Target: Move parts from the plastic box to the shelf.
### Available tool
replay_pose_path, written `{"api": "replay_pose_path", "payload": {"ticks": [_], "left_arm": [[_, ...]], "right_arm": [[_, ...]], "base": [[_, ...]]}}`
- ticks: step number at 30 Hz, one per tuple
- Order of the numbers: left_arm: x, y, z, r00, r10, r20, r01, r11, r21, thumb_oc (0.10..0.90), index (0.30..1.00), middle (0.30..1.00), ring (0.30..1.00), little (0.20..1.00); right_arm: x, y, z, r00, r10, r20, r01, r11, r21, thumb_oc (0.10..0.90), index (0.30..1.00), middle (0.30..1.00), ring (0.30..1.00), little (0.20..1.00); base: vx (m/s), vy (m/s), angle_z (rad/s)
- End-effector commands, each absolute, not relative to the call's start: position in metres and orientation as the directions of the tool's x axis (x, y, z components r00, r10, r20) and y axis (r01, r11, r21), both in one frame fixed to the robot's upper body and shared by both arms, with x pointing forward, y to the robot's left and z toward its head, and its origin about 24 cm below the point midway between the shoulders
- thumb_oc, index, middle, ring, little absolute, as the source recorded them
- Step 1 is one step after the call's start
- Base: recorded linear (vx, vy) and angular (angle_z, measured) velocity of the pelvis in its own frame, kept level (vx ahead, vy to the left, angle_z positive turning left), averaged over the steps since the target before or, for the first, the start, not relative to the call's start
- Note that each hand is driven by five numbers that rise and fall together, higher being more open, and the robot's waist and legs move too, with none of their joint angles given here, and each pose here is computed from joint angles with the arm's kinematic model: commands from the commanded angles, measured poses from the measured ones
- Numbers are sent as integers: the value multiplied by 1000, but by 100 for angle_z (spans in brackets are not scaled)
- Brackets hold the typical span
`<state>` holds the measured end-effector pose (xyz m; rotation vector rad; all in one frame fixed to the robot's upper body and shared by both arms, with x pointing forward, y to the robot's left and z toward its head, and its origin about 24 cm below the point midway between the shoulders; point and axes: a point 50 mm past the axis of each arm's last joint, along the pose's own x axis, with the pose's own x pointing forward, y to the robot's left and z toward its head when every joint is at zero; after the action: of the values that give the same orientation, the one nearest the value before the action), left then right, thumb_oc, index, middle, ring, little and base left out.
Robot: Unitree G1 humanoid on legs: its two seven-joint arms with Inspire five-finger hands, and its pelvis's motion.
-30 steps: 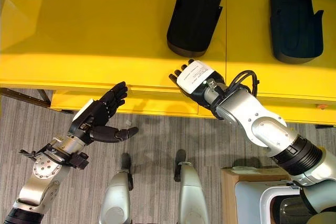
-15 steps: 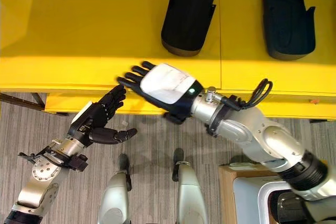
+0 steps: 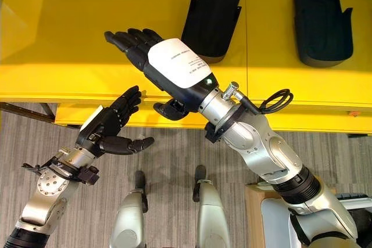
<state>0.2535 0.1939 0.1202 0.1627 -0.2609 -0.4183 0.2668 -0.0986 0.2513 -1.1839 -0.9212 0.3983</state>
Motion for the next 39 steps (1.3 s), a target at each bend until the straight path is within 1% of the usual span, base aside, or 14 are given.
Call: {"api": "replay_pose_path", "payload": {"ticks": [1, 2, 3, 4, 6, 8, 9, 10, 13, 16, 18, 27, 35, 39], "left_arm": [[239, 173, 154, 772, -485, 411, 432, 875, 219, 900, 1000, 1000, 1000, 1000], [241, 171, 154, 776, -477, 412, 427, 879, 213, 900, 1000, 1000, 1000, 1000], [241, 171, 154, 777, -476, 412, 427, 879, 211, 900, 1000, 1000, 1000, 1000], [241, 170, 153, 780, -472, 412, 423, 882, 209, 900, 1000, 1000, 1000, 1000], [241, 170, 152, 782, -468, 413, 421, 884, 204, 900, 1000, 1000, 1000, 1000], [242, 170, 150, 790, -454, 413, 411, 891, 193, 900, 1000, 1000, 1000, 1000], [242, 170, 149, 791, -452, 413, 409, 892, 192, 900, 1000, 1000, 1000, 1000], [243, 169, 148, 794, -446, 413, 407, 895, 183, 900, 1000, 1000, 1000, 1000], [244, 168, 147, 798, -440, 412, 406, 897, 173, 900, 1000, 1000, 1000, 1000], [243, 168, 145, 802, -433, 413, 404, 901, 160, 900, 1000, 1000, 1000, 1000], [243, 168, 145, 803, -430, 412, 403, 902, 155, 900, 1000, 1000, 1000, 1000], [246, 163, 147, 789, -454, 413, 430, 889, 156, 900, 1000, 1000, 1000, 1000], [247, 161, 149, 784, -467, 410, 440, 883, 164, 900, 1000, 1000, 1000, 1000], [248, 160, 150, 778, -476, 409, 448, 878, 169, 900, 1000, 1000, 1000, 1000]], "right_arm": [[252, -95, 290, 433, 583, 688, 354, 592, -724, 900, 1000, 1000, 1000, 1000], [256, -104, 294, 441, 488, 753, 386, 654, -650, 900, 1000, 1000, 1000, 1000], [257, -106, 295, 445, 472, 761, 390, 663, -639, 900, 1000, 1000, 1000, 1000], [261, -115, 298, 464, 382, 799, 421, 698, -579, 900, 1000, 1000, 1000, 1000], [266, -123, 299, 480, 322, 816, 447, 710, -544, 900, 1000, 1000, 1000, 1000], [278, -138, 298, 533, 212, 819, 483, 718, -501, 900, 1000, 1000, 1000, 1000], [279, -139, 298, 539, 201, 818, 485, 720, -496, 900, 1000, 1000, 1000, 1000], [283, -144, 296, 549, 144, 823, 505, 727, -464, 900, 1000, 1000, 1000, 1000], [286, -150, 295, 553, 89, 828, 527, 733, -431, 900, 1000, 1000, 1000, 1000], [288, -156, 294, 571, 81, 817, 524, 730, -439, 900, 1000, 1000, 1000, 1000], [289, -157, 295, 585, 109, 803, 516, 714, -473, 900, 1000, 1000, 1000, 1000], [294, -139, 296, 633, 240, 736, 458, 650, -606, 900, 1000, 1000, 1000, 1000], [296, -128, 297, 634, 298, 714, 455, 603, -656, 900, 1000, 1000, 1000, 1000], [298, -122, 294, 672, 322, 667, 436, 556, -708, 900, 1000, 1000, 1000, 1000]], "base": [[4, 84, 0], [3, 77, 1], [7, 84, -1], [6, 45, 2], [17, 57, -1], [33, 68, -2], [27, 71, -6], [19, 59, -5], [18, 64, -1], [15, 65, -5], [9, 33, -6], [0, 0, 0], [0, 0, 0], [0, 0, 0]]}}
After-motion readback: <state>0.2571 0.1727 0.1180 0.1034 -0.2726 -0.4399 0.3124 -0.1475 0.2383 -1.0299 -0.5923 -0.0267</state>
